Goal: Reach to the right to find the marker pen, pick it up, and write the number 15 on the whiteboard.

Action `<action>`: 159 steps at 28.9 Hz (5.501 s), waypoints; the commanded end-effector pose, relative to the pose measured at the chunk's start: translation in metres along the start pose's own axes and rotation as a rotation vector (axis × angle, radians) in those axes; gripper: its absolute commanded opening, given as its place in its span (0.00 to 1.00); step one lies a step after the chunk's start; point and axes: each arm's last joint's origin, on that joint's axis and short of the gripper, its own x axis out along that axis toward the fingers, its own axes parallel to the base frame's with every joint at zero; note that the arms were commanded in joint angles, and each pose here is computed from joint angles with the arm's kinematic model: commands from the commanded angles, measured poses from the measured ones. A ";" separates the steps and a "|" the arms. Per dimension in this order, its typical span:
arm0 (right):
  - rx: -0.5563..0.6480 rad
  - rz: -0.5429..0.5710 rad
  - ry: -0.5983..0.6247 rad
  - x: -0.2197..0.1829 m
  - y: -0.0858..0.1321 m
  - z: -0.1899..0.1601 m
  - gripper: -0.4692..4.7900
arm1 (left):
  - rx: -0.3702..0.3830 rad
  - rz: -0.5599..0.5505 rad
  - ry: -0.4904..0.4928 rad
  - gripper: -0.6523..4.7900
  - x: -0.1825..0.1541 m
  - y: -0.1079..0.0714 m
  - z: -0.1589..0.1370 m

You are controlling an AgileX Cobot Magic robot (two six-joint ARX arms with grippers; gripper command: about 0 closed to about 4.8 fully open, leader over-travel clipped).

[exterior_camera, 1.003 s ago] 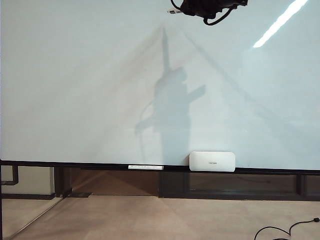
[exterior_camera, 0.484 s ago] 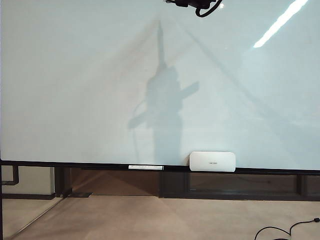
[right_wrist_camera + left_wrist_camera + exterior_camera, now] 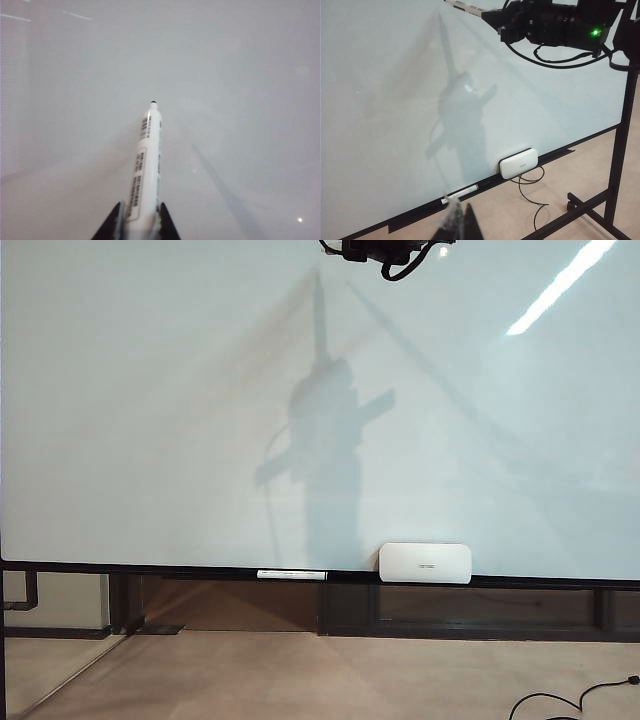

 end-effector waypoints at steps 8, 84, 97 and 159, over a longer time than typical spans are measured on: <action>-0.005 -0.015 -0.026 0.004 -0.003 0.000 0.09 | 0.022 -0.017 -0.045 0.11 -0.001 0.000 0.006; -0.144 -0.084 0.226 -0.021 -0.003 0.038 0.09 | 0.029 -0.086 -0.054 0.11 -0.006 -0.001 0.017; -0.155 -0.176 0.236 -0.022 -0.015 0.039 0.09 | 0.033 -0.082 -0.056 0.11 -0.006 -0.001 0.018; -0.176 -0.272 0.228 -0.019 -0.037 0.035 0.09 | 0.036 -0.080 -0.063 0.11 -0.006 -0.001 0.018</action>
